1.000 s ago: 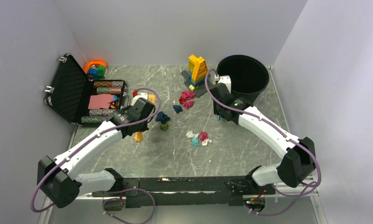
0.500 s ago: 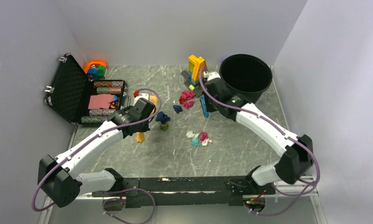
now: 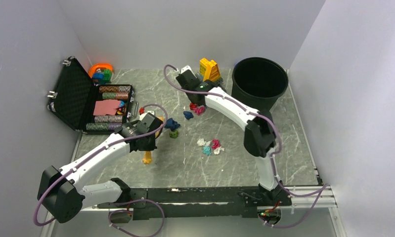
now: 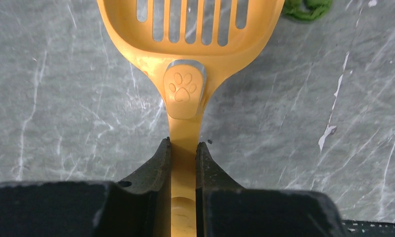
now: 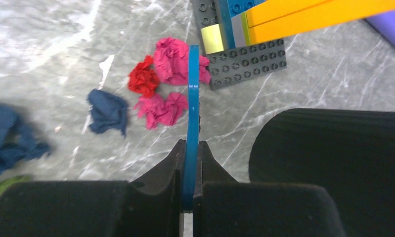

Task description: Sweep away the paper scraps from the table

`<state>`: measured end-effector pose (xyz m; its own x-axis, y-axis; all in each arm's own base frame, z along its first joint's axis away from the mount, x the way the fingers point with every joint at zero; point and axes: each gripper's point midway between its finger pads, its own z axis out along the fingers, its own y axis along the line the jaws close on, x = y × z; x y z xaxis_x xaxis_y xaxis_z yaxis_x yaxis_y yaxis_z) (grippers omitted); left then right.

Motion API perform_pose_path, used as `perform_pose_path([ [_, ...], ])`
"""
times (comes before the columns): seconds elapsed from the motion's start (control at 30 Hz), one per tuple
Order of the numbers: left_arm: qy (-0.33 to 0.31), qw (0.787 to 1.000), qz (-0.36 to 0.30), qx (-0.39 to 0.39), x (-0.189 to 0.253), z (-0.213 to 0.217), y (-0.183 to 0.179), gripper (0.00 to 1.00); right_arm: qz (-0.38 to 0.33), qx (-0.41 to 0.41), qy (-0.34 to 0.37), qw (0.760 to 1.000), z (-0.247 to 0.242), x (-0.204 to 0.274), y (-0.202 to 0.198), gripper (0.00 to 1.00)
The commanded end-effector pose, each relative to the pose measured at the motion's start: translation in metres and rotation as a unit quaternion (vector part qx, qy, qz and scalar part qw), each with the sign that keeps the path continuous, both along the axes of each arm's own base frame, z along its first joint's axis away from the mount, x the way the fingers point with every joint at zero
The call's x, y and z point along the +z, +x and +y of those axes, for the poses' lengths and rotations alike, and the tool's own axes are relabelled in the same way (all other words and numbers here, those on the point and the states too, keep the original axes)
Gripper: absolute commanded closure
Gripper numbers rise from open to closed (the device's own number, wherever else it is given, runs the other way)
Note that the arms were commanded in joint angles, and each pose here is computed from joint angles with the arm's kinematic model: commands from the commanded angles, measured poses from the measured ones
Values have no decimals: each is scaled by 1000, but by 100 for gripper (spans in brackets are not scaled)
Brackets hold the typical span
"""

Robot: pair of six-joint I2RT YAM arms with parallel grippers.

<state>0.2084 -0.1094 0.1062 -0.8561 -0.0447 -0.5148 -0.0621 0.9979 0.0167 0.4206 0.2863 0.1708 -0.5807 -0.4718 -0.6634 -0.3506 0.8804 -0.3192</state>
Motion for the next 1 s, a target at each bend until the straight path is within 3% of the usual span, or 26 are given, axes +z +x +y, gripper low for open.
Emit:
perform_pose_path([
  [0.0,-25,999,26,11,-3,-2,-16,100,-25,-9,-120,992,-20,2,26,100],
  [0.2,13,998,62,28,-16,10,-25,100,4,56,-136,989,5,-26,37,100],
  [0.37,58,994,78,48,-17,22,-29,100,83,150,-106,979,38,-55,1,100],
  [0.67,53,994,93,0,-20,9,-30,100,133,250,2,959,52,-9,-63,100],
  [0.8,58,993,106,-12,-22,5,-32,100,119,238,15,964,44,9,-67,100],
  [0.97,67,989,126,-39,-21,-1,-39,100,94,197,22,976,31,19,-44,100],
])
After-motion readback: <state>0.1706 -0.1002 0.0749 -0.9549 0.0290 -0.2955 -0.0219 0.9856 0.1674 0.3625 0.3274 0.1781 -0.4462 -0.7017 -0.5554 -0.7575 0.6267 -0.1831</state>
